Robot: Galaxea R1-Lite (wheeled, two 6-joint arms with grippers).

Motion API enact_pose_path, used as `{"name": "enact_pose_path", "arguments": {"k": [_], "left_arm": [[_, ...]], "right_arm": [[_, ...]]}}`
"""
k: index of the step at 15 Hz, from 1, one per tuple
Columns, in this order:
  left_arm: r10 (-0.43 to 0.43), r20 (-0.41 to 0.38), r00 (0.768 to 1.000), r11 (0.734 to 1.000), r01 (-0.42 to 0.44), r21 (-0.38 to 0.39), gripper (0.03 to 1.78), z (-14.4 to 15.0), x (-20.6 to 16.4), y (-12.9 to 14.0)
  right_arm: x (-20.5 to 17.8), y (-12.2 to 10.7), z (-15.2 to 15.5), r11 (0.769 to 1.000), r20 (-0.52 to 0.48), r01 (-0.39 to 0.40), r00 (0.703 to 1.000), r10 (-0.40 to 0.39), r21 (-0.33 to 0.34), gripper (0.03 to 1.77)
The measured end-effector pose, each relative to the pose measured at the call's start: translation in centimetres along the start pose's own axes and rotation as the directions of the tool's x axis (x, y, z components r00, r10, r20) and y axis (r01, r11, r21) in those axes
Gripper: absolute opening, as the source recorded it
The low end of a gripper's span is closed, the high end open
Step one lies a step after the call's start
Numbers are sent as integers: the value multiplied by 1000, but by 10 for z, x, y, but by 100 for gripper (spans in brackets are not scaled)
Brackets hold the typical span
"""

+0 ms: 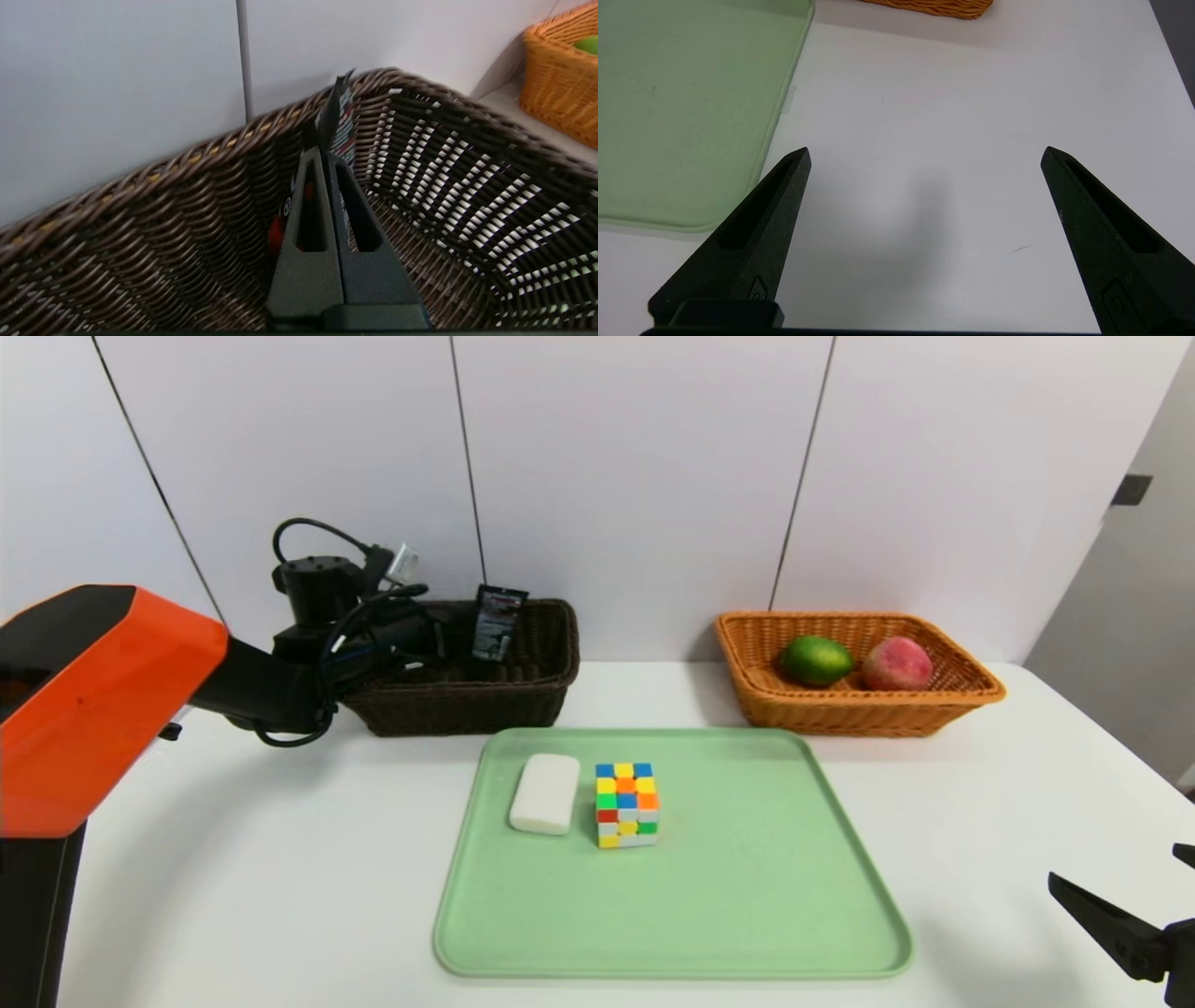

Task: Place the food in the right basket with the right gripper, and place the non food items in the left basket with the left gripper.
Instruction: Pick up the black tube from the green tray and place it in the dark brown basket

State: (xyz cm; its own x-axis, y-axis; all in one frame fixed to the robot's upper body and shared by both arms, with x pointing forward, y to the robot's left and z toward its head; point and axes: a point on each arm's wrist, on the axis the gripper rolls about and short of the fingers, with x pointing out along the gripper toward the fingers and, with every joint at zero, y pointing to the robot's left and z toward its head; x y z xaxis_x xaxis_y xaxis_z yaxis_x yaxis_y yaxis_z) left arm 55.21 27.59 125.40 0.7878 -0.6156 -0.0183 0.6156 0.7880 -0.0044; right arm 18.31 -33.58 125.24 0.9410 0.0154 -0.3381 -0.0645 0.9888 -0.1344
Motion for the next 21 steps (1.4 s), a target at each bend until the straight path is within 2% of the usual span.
{"name": "enact_pose_path", "arguments": {"k": [3,12,14,16,18,19,21], "left_arm": [[5,-22,1000,1000,-4,25,4,-8,1,4],[13,-14,1000,999,-13,34,4,-5,3,5],[17,-11,1000,997,-16,69,4,-5,3,5],[71,-11,997,987,-69,144,4,-5,4,6],[108,-18,994,983,-104,149,4,-7,4,8],[116,-14,993,982,-113,151,14,-6,4,8],[118,8,993,980,-117,162,50,-4,4,8]], "right_arm": [[0,0,-1,1000,-3,0,1000,0,3,170],[0,0,-1,1000,-3,-1,1000,1,3,170],[0,0,-1,1000,-4,-3,1000,3,3,170],[0,1,-3,1000,-6,-16,1000,16,3,171],[0,1,-3,1000,-7,-17,1000,17,4,171],[0,1,-3,1000,-7,-17,1000,17,3,171],[0,1,-3,1000,-8,-17,1000,17,3,171]]}}
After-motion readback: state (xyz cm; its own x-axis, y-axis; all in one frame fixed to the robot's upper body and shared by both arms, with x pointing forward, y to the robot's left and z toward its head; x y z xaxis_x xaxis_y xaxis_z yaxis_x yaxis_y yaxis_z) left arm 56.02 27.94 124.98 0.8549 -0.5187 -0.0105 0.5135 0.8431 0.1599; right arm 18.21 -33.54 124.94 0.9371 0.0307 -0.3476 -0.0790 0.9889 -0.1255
